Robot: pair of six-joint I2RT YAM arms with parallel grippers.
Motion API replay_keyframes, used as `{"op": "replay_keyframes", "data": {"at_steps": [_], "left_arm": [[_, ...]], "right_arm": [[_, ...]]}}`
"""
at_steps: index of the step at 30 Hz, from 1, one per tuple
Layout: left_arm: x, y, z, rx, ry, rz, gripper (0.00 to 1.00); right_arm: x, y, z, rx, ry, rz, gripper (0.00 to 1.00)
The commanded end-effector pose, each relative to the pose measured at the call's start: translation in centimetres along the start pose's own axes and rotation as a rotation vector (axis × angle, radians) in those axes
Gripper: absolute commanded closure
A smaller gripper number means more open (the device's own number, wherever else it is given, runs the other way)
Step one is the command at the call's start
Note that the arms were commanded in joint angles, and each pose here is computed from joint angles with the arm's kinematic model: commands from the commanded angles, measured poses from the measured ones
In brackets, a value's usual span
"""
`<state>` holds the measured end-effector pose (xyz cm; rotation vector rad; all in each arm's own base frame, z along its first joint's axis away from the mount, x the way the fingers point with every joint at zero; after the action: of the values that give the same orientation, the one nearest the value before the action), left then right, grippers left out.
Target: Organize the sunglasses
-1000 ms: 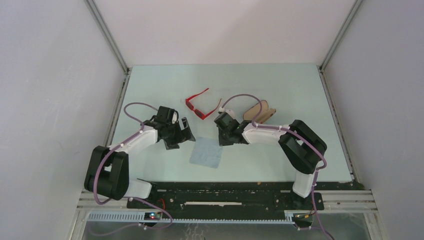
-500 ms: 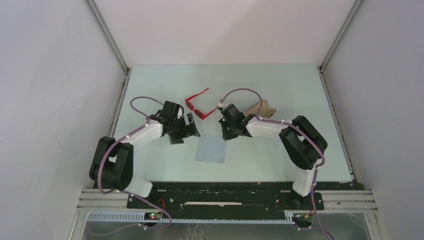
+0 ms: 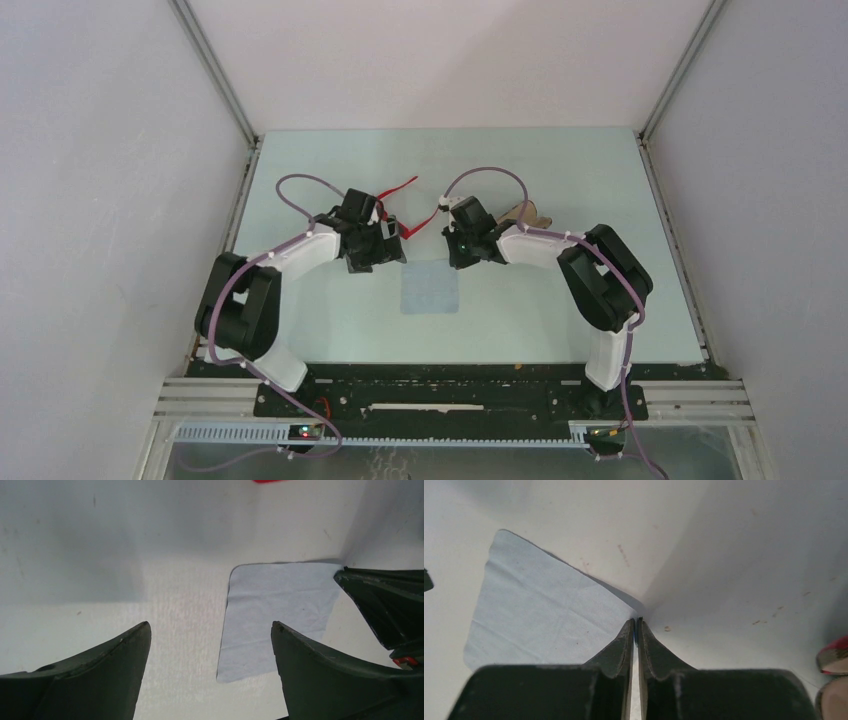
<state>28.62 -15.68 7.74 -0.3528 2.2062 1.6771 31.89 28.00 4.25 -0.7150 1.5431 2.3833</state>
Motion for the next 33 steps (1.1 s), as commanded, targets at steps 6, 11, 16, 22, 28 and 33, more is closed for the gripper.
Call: {"op": "replay_keyframes", "data": {"at_steps": [6, 11, 16, 22, 28, 33], "left_arm": [[-2.9, -1.6, -1.7, 0.065, -0.021, -0.048, 0.19], [-3.7, -2.1, -2.1, 0.073, -0.055, -0.048, 0.34], [-3.4, -3.4, -2.0, 0.049, -0.065, -0.02, 0.38], [-3.8, -4.7, -2.9, 0.028, -0.077, -0.014, 0.43], [-4.1, -5.2, -3.2, 0.025, -0.072, -0.011, 0.54], [-2.9, -5.1, -3.4, 0.061, -0.085, 0.023, 0.59]], "right_arm": [[-1.9, 1.4, 0.6, -0.049, 0.003, -0.039, 0.69], [-2.2, 2.6, 0.5, -0.032, -0.042, -0.061, 0.57], [-2.6, 4.1, -0.3, -0.012, -0.12, -0.091, 0.52], [-2.4, 5.3, -1.1, -0.008, -0.159, -0.096, 0.52], [-1.7, 5.5, -1.5, 0.008, -0.162, -0.086, 0.52], [-1.5, 5.4, -1.8, 0.008, -0.18, -0.081, 0.53]]}}
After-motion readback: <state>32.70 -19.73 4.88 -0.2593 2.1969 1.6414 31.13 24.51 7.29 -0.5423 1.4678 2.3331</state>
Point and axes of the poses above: each gripper's point midway between its finger pads, its own y axis back along the fingers, its own z axis along the line the jaws close on, x = y × z, the point moved 3 cm from there along y, back along the fingers, and after that the axes turned 14 degrees about -y, right-handed, at the moved point
